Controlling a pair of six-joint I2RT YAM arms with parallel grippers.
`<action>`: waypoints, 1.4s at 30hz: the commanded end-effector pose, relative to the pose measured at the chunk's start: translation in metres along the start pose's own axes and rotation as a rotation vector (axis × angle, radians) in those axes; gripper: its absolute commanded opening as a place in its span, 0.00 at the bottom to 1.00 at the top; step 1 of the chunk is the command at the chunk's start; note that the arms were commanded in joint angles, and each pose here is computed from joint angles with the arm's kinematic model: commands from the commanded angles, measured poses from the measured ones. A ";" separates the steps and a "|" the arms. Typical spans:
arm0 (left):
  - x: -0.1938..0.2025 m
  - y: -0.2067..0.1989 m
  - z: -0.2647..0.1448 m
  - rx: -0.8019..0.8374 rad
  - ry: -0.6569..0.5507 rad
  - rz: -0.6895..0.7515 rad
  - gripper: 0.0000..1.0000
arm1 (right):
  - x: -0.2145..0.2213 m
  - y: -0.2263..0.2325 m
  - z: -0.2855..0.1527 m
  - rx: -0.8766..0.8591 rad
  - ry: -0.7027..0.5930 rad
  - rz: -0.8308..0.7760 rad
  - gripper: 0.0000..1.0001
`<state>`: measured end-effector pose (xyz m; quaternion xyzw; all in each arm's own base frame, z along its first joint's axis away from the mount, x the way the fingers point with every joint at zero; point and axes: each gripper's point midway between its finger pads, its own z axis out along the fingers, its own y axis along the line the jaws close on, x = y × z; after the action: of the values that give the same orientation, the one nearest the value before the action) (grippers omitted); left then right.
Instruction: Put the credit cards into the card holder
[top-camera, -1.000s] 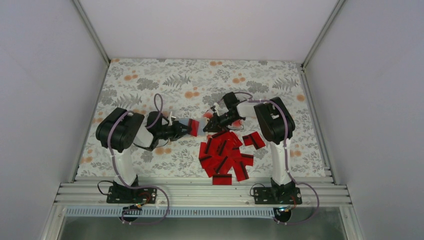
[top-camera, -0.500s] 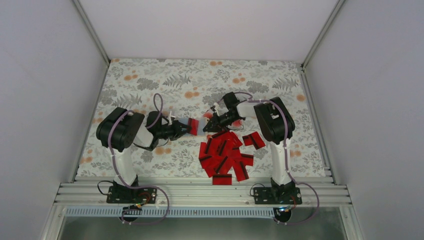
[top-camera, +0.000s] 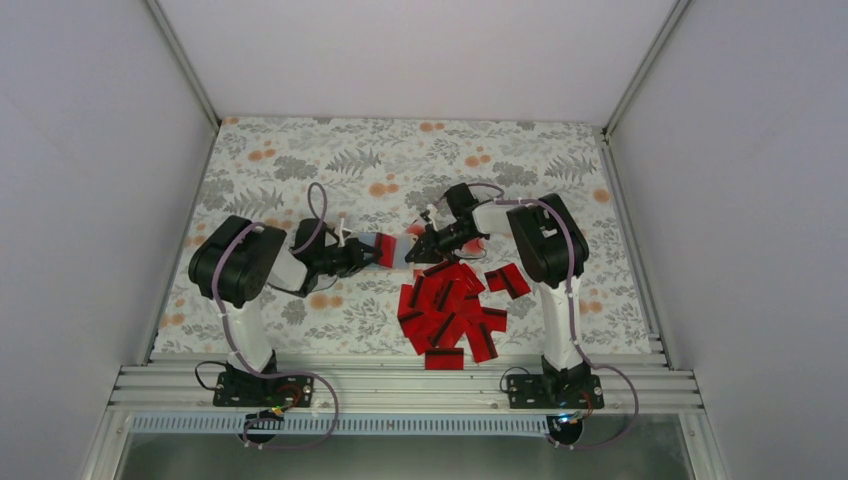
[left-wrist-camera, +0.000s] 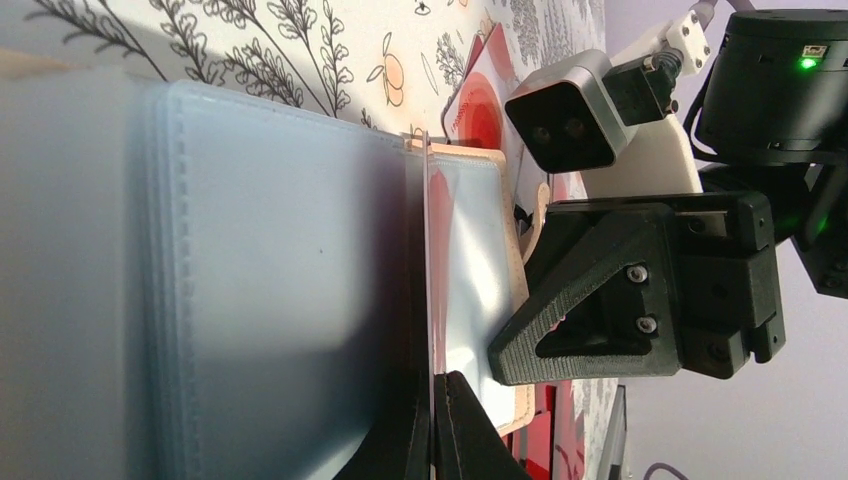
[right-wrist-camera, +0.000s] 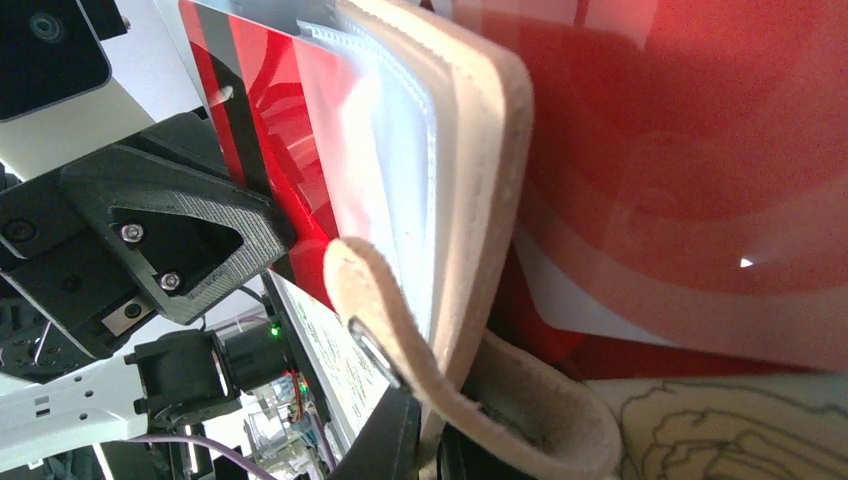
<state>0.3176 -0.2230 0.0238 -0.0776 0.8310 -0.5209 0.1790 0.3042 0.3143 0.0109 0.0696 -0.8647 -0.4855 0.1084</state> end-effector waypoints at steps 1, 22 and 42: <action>-0.018 0.011 -0.001 -0.080 -0.076 0.067 0.02 | 0.032 -0.091 0.027 0.262 0.059 0.234 0.04; -0.038 -0.003 -0.002 -0.178 -0.138 0.169 0.02 | 0.034 -0.091 0.033 0.263 0.077 0.234 0.04; -0.011 -0.004 0.017 -0.098 -0.035 0.108 0.02 | 0.030 -0.085 0.039 0.232 0.083 0.225 0.04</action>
<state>0.3339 -0.2286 0.0277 -0.0436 0.8667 -0.4413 0.2286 0.3112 0.3210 0.0105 0.0632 -0.8650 -0.4853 0.1105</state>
